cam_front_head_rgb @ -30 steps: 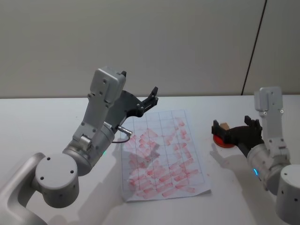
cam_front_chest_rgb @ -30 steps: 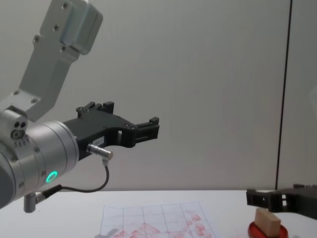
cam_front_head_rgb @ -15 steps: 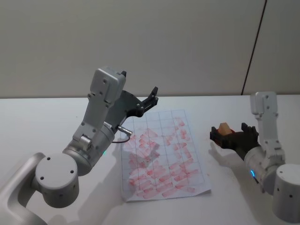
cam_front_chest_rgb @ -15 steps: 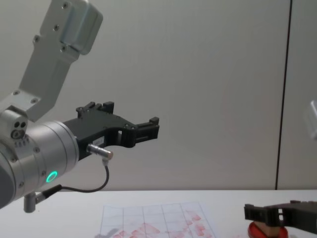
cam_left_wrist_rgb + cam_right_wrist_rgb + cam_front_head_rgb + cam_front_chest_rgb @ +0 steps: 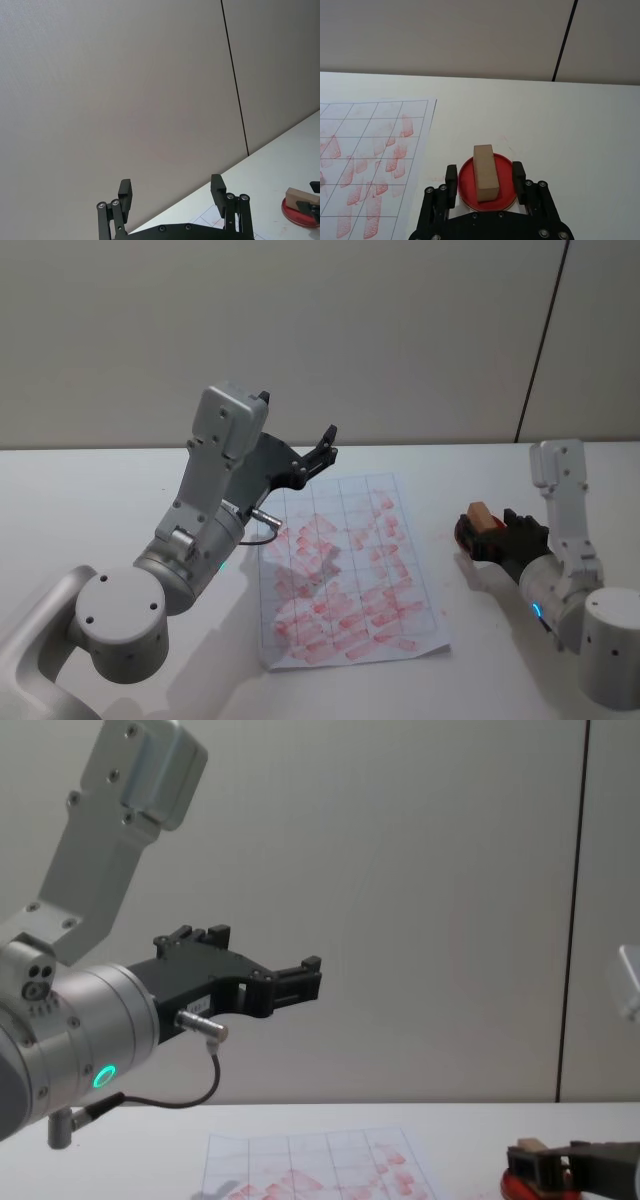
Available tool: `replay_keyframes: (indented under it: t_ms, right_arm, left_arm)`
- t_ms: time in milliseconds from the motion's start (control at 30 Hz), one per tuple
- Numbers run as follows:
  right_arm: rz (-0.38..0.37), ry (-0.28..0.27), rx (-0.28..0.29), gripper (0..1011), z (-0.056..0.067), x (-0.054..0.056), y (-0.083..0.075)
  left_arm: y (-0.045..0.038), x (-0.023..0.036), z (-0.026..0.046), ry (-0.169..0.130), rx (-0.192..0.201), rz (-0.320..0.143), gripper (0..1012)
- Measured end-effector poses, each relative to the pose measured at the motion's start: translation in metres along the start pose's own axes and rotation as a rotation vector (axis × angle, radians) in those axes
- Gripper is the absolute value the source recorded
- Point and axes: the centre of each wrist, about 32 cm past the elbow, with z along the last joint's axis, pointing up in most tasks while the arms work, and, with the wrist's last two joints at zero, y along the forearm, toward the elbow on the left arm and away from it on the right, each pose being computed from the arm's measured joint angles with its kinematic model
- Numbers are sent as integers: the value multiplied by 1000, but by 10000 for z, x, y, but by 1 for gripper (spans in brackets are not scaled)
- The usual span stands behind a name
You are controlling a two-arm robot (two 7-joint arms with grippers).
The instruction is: Use the one hand to pick up the stamp and affix it onto the A4 paper.
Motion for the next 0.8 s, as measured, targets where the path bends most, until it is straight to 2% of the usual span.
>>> replay_keyframes:
  t_ms: [467, 533, 800]
  right_arm:
    - [-12, -2, -14, 253, -14, 29, 60]
    - [-13, -2, -17, 225, -15, 29, 65]
    - [-21, 1, -39, 223, -16, 28, 97]
  left_arm:
    - [0, 0, 0, 0, 0, 0, 1001]
    - [0, 0, 0, 0, 0, 0, 1001]
    - [0, 0, 0, 0, 0, 0, 1001]
